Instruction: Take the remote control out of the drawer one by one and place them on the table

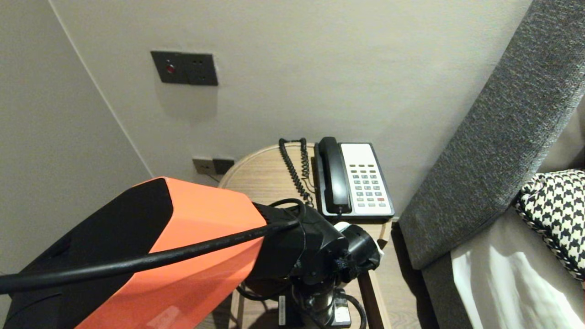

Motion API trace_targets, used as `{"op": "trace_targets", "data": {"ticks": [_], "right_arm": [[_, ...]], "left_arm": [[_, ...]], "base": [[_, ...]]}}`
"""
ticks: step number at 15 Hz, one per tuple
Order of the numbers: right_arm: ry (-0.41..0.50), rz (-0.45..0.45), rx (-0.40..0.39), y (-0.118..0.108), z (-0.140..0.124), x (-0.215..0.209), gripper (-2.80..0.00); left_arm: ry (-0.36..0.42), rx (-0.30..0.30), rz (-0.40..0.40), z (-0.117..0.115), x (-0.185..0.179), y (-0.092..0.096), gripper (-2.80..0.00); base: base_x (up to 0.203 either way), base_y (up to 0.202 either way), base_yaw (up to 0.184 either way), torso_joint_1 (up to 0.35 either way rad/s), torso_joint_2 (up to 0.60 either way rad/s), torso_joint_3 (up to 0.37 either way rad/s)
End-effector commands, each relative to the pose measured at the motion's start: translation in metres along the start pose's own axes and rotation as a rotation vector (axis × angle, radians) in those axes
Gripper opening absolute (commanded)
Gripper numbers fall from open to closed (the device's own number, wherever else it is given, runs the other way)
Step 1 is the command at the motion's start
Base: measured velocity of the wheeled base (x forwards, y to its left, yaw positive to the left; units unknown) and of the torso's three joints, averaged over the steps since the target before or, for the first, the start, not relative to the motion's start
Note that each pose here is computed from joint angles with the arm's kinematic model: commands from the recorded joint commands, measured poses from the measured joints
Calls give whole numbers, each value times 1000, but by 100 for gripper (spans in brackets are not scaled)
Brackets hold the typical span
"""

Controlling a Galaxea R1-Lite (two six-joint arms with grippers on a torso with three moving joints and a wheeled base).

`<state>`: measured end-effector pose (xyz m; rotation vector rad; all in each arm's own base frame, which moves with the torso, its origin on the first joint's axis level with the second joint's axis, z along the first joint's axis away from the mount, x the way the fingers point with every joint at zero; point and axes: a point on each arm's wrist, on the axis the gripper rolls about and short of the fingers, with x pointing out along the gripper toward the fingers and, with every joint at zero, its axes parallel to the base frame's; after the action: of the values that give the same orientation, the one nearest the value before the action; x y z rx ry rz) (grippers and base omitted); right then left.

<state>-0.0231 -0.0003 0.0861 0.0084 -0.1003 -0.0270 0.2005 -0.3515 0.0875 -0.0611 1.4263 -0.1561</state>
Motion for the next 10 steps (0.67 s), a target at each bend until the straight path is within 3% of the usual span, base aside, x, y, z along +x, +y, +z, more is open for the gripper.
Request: {"op": "trace_targets", "data": {"ticks": [1, 10], "right_arm": [[40, -1, -1, 0, -11, 2, -280], [40, -1, -1, 0, -11, 2, -280]], "left_arm": [[1, -4, 5, -1, 0, 0, -280], [-15, 24, -25, -10, -25, 2, -280]], "base": [[0, 0, 0, 0, 0, 0], [0, 0, 0, 0, 0, 0]]}}
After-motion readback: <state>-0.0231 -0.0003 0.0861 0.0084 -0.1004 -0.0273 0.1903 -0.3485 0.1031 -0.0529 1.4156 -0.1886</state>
